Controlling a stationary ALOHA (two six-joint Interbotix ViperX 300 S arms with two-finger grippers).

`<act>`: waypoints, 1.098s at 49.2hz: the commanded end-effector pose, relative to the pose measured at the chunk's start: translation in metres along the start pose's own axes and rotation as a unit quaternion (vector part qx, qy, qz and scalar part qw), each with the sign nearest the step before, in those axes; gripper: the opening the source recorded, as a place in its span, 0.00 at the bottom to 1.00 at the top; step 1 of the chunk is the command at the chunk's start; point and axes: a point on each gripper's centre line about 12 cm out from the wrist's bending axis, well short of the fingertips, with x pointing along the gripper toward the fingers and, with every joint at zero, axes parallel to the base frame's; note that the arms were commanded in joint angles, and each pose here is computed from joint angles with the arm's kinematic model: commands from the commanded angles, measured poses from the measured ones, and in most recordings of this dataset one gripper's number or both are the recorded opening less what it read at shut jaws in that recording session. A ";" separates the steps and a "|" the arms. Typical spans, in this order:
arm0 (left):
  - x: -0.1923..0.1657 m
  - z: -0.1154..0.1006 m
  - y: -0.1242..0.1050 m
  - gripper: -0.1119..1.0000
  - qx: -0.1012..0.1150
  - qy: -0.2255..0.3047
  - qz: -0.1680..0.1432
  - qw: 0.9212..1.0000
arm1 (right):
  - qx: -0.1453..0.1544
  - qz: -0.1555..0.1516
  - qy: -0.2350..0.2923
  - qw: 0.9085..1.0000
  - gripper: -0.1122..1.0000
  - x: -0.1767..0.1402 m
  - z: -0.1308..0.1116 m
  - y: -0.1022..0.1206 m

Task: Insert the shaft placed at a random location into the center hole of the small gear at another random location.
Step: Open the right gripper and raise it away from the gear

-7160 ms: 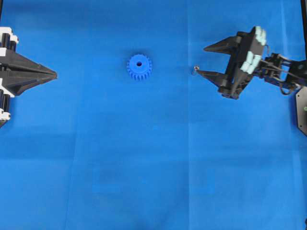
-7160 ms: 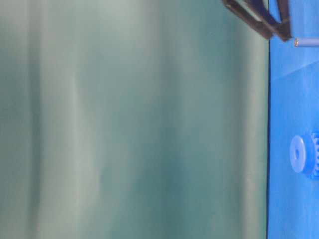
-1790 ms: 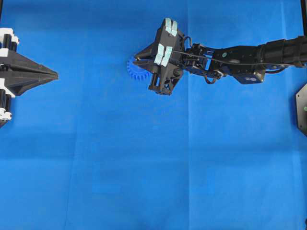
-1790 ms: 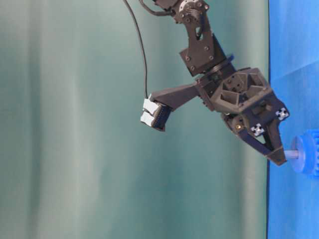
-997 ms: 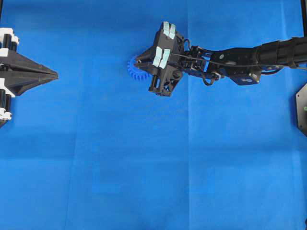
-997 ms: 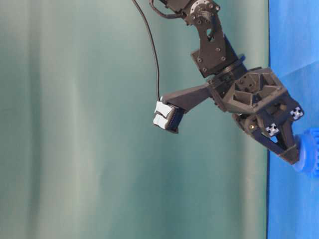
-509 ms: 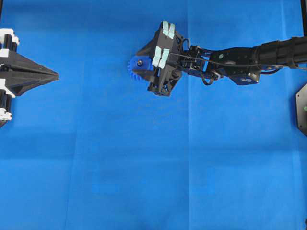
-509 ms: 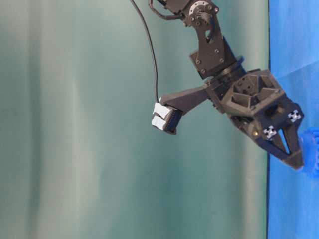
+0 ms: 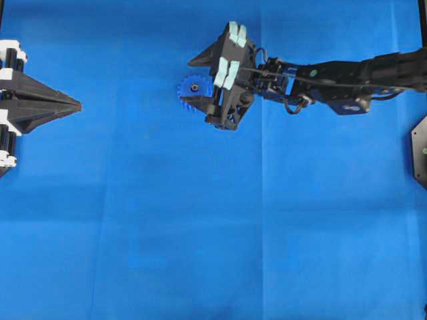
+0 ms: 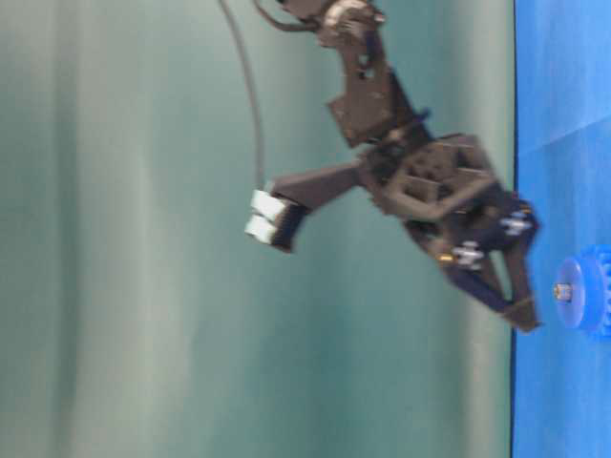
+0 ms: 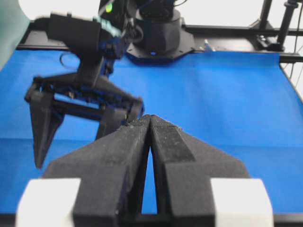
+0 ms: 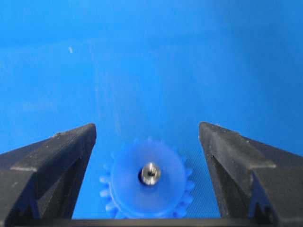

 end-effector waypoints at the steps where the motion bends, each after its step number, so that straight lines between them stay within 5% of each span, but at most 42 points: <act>1: 0.001 0.004 0.000 0.10 0.000 -0.005 0.001 1.000 | 0.002 0.007 -0.039 0.999 0.77 -0.017 0.036 0.004; 10: 0.001 0.004 0.000 0.10 -0.001 -0.006 0.001 1.000 | 0.003 0.013 -0.051 0.999 0.77 -0.037 0.058 0.007; 23: 0.001 0.004 0.000 0.10 -0.001 -0.005 0.001 1.000 | 0.006 0.014 -0.039 0.999 0.76 -0.039 0.056 0.008; 54: -0.003 0.007 0.000 0.10 -0.002 -0.005 0.001 1.000 | 0.008 0.012 -0.023 1.000 0.76 -0.125 0.016 -0.002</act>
